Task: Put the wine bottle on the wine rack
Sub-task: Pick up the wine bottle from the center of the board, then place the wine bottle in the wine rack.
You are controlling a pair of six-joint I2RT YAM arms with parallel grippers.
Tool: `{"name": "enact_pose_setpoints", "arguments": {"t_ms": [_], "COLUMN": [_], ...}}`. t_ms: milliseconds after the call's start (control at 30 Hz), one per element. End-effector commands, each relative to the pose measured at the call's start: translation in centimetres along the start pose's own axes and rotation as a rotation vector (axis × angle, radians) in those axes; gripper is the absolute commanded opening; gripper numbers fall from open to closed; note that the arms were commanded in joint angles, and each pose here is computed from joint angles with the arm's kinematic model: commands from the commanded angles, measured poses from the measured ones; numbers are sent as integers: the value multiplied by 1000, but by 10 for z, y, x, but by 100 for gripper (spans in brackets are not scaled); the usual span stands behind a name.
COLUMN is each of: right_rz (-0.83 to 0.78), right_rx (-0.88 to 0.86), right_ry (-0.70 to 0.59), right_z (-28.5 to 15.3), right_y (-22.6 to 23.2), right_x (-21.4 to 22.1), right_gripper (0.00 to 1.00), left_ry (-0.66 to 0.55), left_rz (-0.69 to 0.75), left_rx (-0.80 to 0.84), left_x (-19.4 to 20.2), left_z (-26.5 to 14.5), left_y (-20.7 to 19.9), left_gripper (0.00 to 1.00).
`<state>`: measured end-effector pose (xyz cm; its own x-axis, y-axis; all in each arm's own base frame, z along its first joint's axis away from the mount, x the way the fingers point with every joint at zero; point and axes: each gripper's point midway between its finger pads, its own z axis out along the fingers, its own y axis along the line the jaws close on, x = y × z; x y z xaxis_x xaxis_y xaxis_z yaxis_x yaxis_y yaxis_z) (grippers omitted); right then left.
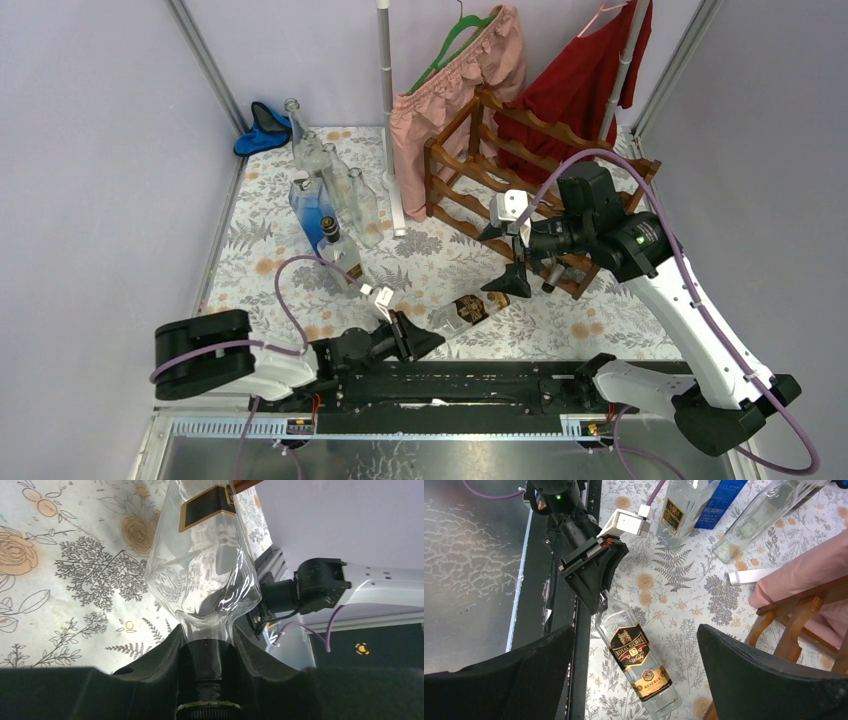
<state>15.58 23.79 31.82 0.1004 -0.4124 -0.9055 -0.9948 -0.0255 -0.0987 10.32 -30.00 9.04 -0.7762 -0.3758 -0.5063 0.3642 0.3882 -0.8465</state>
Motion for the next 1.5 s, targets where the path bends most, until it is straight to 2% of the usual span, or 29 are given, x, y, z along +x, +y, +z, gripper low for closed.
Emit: {"name": "enact_pose_setpoints", "arguments": {"t_ms": [0,767,933,1467], "right_rz": [-15,-40,-40,-45], "right_rx": [7,16,11,-4], "right_ry": [-60,-89,-90,-98], "right_z": [-7,-16,-16,-17], "right_y": [5,17,18,22], "right_x": [-14,-14,-14,-16], "right_gripper": [100,100,100,100], "left_ry": [-287,-376,-395,-437], "left_rz": [-84,-108,-107,-187], "left_rx": [307,239,249,198], "left_x": [-64,-67,-72,-78], "left_z": [1,57,62,76], "left_y": [-89,-90,-96,-81], "left_gripper": [0,0,0,0]}}
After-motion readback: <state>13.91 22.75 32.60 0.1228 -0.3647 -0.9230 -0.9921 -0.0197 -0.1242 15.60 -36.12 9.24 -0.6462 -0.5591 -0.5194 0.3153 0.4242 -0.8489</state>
